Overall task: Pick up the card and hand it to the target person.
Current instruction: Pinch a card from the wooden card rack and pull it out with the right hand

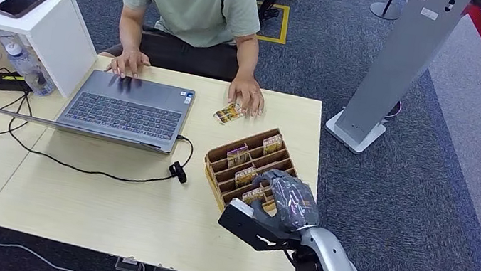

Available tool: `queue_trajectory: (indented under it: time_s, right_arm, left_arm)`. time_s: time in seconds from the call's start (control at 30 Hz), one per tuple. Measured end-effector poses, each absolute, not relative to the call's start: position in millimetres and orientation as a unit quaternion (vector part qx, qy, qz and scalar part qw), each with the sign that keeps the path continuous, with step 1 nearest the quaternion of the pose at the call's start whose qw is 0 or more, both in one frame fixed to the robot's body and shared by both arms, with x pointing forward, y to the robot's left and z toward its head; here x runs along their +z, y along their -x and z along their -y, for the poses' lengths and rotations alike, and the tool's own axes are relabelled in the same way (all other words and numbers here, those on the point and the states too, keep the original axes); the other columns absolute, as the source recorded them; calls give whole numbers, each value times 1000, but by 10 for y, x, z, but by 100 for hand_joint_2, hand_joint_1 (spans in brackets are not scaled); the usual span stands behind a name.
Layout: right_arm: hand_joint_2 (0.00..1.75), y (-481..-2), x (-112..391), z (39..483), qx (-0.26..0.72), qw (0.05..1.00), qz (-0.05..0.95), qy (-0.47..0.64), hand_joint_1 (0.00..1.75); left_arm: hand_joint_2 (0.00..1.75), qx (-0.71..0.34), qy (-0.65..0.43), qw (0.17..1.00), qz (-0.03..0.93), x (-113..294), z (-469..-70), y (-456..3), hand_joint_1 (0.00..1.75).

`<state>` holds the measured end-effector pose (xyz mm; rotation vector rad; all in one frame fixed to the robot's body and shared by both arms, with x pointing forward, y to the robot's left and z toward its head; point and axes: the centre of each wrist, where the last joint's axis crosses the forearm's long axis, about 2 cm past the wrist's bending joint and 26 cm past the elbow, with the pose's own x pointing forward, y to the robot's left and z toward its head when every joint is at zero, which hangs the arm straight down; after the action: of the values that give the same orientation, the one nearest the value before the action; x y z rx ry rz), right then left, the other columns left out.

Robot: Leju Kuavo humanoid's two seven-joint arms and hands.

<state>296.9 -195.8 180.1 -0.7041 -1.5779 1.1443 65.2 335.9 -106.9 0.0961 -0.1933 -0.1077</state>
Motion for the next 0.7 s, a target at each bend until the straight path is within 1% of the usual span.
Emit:
queue_trajectory:
  time_s: [0.07, 0.13, 0.3, 0.7]
  right_arm:
    - [175, -2969, 1775, 1938, 479, 510, 654, 289, 35]
    - [175, -2972, 1751, 1916, 482, 511, 652, 286, 28]
    - [175, -2971, 1681, 1858, 489, 518, 645, 277, 24]
    - [175, -2971, 1598, 1786, 501, 521, 636, 271, 26]
  left_arm:
    - [0, -53, -48, 993, 95, -1069, -3358, -652, 0]
    - [0, -53, -48, 993, 95, -1069, -3358, -652, 0]
    - [0, -54, -49, 993, 94, -1069, -3353, -653, 0]
    - [0, -54, -49, 993, 95, -1070, -3342, -653, 0]
